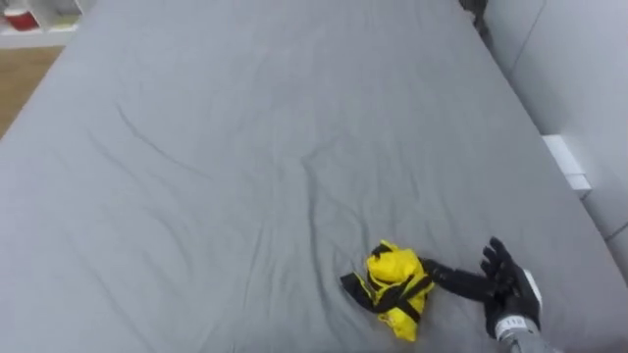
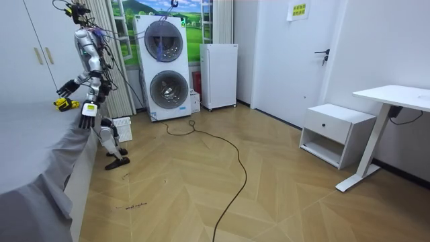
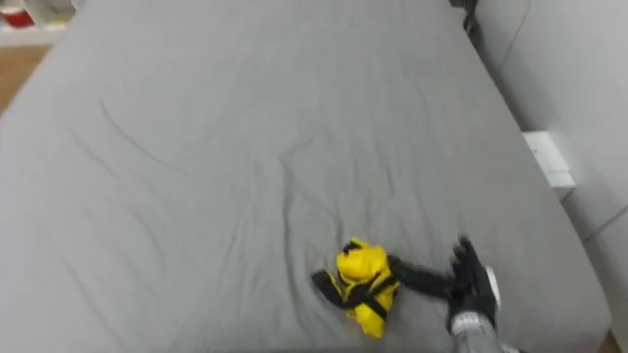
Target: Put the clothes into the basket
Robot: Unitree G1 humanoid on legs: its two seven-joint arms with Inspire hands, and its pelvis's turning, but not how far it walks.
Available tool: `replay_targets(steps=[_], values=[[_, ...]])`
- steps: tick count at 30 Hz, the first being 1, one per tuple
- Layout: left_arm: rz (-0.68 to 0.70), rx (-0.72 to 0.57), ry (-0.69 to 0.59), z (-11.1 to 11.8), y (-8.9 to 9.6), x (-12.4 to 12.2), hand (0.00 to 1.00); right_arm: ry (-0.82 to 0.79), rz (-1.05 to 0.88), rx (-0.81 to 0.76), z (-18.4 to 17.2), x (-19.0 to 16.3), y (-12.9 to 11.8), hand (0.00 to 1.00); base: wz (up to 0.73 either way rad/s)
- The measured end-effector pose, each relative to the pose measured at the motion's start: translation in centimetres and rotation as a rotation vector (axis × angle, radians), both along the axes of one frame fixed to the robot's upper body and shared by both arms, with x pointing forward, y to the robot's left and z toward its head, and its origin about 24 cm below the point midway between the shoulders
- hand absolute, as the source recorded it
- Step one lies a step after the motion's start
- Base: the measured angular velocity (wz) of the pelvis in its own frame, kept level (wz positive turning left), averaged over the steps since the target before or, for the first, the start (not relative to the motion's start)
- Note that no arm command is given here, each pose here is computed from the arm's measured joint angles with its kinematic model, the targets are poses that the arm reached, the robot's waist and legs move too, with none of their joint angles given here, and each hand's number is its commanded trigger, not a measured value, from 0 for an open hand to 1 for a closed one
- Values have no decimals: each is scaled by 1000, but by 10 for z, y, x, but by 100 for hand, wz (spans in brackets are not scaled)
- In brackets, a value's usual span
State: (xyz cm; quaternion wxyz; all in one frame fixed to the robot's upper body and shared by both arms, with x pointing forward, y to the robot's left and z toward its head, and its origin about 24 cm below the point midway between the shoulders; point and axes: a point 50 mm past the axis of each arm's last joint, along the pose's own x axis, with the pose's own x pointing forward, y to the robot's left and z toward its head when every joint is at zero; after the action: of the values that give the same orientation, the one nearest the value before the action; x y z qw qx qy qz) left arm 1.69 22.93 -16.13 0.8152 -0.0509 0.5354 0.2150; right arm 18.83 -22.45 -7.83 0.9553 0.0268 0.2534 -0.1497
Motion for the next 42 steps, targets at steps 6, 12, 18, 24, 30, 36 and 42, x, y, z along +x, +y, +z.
replay_targets(steps=[6, 12, 18, 24, 30, 36, 42], values=[[2, -17, 26, -1, 5, -2, 0, -123, 99, -148, 27, 19, 10, 0, -3], [-15, -11, 50, -2, 12, 14, 0, -187, 174, -216, 42, 39, 17, 0, 3], [-18, -28, 83, -3, 15, 17, 0, -136, 339, -247, 35, 38, 38, 0, 2], [-14, -32, 106, -3, 15, 17, 0, -23, 459, -229, 17, 28, 53, 0, 1], [-16, -28, 126, -2, 21, 15, 0, 45, 547, -210, 8, 18, 58, 0, 3], [-12, -17, 137, -2, 24, 15, 0, 85, 620, -205, 3, 1, 57, 0, 4], [19, 8, 153, -1, 26, 13, 0, 201, 627, -242, -16, -24, 45, 83, 3]])
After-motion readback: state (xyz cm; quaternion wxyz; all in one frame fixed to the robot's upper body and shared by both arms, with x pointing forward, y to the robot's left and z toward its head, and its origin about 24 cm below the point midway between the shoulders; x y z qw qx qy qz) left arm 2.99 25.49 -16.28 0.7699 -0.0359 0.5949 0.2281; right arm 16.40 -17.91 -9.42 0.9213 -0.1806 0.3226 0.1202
